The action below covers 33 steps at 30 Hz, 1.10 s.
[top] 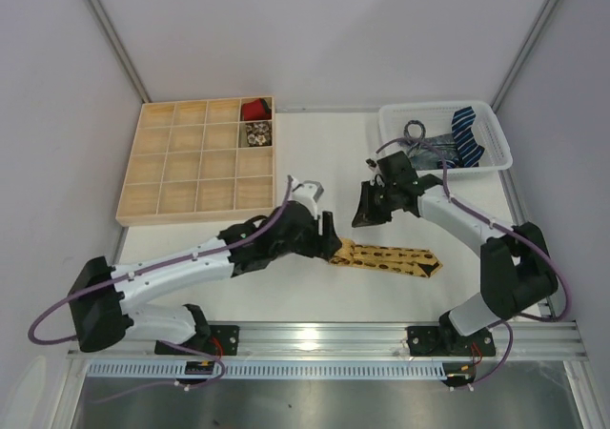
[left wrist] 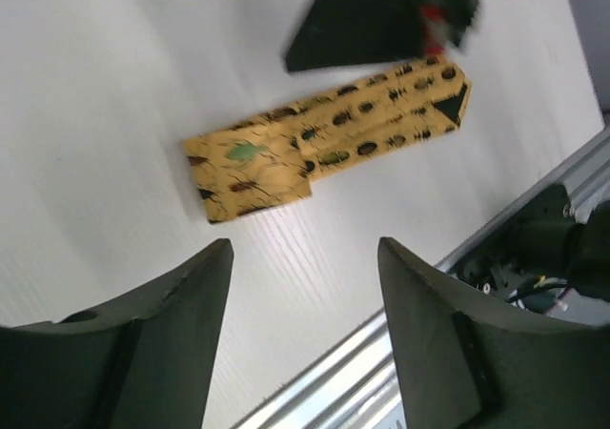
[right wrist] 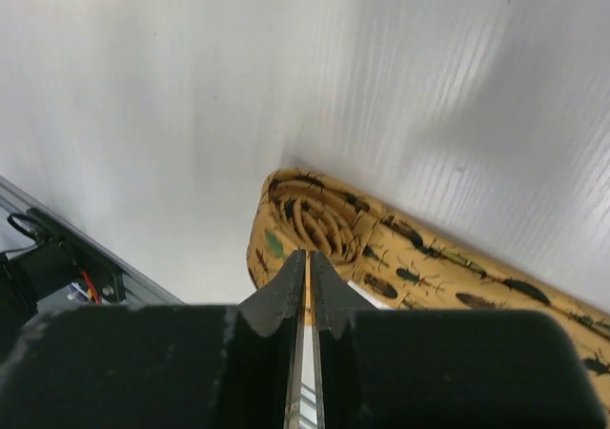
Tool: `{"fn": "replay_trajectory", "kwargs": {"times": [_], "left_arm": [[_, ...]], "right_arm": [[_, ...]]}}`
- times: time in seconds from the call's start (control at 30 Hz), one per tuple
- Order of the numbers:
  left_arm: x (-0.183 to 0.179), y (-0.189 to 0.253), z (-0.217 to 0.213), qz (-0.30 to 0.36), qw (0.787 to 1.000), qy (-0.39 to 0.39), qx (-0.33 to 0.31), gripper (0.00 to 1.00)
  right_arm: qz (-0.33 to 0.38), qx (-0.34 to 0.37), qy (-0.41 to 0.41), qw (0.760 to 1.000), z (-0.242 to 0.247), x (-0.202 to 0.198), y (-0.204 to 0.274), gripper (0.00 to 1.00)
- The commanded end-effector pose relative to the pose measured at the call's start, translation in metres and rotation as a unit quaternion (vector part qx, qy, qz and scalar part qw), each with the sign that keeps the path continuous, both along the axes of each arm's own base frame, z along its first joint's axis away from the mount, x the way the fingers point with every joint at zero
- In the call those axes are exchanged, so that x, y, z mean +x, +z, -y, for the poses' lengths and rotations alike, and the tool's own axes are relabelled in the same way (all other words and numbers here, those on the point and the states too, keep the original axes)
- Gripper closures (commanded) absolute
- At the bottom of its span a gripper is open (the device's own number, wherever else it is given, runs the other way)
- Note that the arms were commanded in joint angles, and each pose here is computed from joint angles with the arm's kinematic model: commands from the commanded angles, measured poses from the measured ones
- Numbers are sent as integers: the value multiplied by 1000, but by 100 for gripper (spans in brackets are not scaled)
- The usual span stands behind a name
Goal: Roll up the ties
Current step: Roll the tie
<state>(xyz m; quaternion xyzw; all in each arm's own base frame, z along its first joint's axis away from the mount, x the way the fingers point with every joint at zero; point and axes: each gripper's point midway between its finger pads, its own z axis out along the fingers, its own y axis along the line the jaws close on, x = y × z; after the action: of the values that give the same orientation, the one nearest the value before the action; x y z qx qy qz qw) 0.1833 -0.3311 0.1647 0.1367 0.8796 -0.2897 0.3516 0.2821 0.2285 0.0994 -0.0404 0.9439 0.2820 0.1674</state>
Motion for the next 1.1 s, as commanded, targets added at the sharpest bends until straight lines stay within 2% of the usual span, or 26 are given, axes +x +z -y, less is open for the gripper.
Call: {"fn": "replay_trajectory", "kwargs": {"times": [0.0, 0.07, 0.23, 0.57, 0.77, 1.07], "left_arm": [[11, -19, -27, -55, 997, 19, -42, 30], [24, -20, -41, -67, 995, 42, -64, 27], [27, -34, -44, -111, 990, 29, -83, 21], [26, -59, -24, -202, 972, 2, -123, 18], [26, -83, -15, -256, 959, 12, -117, 18], [34, -85, -12, -262, 956, 18, -128, 13]], "right_arm": [[2, 4, 17, 1000, 2, -27, 11, 90], [3, 12, 20, 1000, -3, -35, 15, 87], [-22, 36, 44, 998, -22, -60, 10, 86], [-41, 14, 33, 998, -11, -66, -21, 87], [-47, 12, 26, 998, -6, -58, -35, 87], [-63, 3, 18, 998, 2, -55, -56, 87]]}}
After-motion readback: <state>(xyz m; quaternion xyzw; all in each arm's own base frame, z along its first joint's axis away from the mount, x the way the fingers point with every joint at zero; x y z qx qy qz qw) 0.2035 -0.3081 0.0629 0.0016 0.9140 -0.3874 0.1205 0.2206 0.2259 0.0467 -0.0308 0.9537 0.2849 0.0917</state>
